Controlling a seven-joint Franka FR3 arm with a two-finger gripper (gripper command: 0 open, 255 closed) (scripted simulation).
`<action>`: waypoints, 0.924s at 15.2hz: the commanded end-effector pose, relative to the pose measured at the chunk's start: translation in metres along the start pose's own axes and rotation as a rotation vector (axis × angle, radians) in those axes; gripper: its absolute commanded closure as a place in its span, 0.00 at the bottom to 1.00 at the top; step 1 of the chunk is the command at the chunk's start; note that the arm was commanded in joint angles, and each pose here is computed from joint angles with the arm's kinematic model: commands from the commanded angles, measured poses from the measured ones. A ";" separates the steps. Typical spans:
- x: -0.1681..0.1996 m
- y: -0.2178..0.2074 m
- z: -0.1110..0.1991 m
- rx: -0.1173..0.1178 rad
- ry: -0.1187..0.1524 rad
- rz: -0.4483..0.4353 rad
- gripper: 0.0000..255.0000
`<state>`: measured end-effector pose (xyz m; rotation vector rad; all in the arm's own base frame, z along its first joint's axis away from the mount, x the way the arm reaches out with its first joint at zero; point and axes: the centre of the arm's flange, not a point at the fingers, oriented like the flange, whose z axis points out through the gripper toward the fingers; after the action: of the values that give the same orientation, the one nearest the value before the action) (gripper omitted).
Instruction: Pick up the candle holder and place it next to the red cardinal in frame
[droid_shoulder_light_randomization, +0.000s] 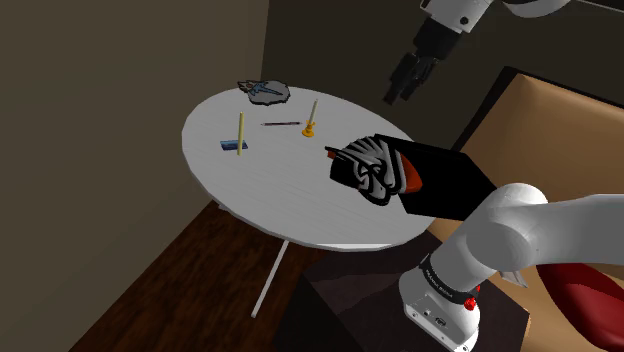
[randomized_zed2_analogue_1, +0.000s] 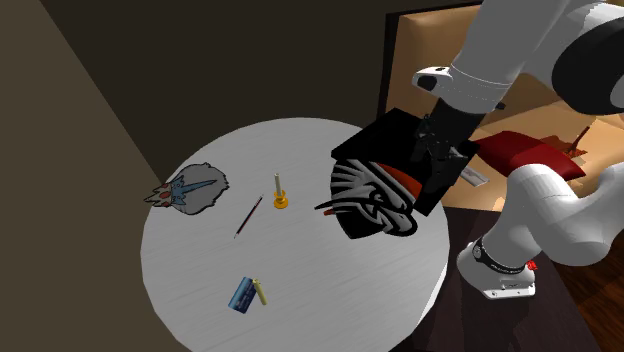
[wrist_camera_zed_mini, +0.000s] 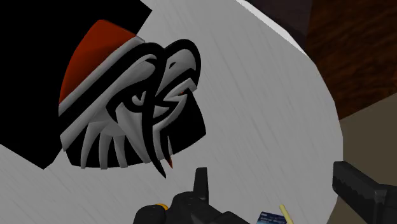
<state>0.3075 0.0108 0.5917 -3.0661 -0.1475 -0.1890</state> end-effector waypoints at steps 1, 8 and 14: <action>0.000 0.000 0.000 0.000 0.000 0.000 0.00; 0.049 0.020 0.066 -0.036 0.068 0.080 0.00; 0.094 0.041 0.119 -0.067 0.127 0.148 0.00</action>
<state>0.4107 -0.0102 0.4905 -3.1008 0.0742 -0.3634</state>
